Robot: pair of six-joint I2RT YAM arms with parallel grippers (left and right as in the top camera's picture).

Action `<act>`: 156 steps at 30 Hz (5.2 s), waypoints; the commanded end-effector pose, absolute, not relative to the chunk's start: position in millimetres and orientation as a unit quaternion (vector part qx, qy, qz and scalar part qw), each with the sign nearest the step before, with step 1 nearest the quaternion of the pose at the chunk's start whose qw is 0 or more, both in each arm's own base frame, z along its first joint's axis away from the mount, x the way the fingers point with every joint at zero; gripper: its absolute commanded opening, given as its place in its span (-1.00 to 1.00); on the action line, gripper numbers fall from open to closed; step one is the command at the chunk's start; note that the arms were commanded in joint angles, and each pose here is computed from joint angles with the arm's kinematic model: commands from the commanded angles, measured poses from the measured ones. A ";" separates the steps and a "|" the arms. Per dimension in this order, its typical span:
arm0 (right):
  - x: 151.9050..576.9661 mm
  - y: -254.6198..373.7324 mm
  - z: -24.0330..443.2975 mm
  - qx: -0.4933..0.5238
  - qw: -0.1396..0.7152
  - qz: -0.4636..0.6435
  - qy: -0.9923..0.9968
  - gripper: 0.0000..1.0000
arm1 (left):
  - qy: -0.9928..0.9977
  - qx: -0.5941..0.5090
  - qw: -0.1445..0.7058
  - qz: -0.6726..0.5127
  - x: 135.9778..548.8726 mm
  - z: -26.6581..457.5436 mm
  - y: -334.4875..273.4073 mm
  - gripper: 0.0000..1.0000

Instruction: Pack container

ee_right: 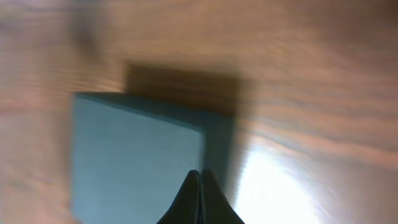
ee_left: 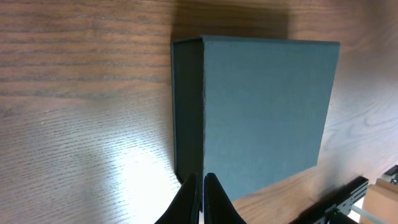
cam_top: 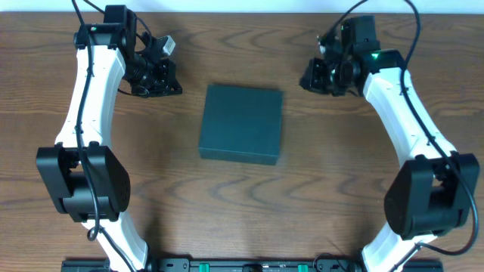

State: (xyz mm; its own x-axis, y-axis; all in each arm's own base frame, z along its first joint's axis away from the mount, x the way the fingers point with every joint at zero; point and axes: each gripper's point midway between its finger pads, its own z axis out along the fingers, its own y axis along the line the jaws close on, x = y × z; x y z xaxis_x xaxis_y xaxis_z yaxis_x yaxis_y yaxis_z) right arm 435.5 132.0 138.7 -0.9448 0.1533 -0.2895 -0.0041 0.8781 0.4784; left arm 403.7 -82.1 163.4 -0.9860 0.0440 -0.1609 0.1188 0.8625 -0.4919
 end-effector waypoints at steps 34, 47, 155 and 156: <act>456.0 195.6 51.3 0.010 0.161 0.213 0.964 -0.97 | 0.961 0.046 0.070 -0.263 397.7 171.5 -83.4 -0.88; 457.2 185.4 61.4 0.016 0.159 0.207 0.965 -0.97 | 0.962 0.046 0.070 -0.262 396.9 172.2 -82.7 -0.88; 157.4 79.1 198.9 0.074 0.289 0.178 0.938 0.99 | 0.809 -0.115 0.577 0.021 221.9 117.4 37.7 0.90; 157.4 79.1 198.9 0.074 0.289 0.178 0.938 0.99 | 0.809 -0.115 0.576 0.021 221.9 117.4 37.6 0.91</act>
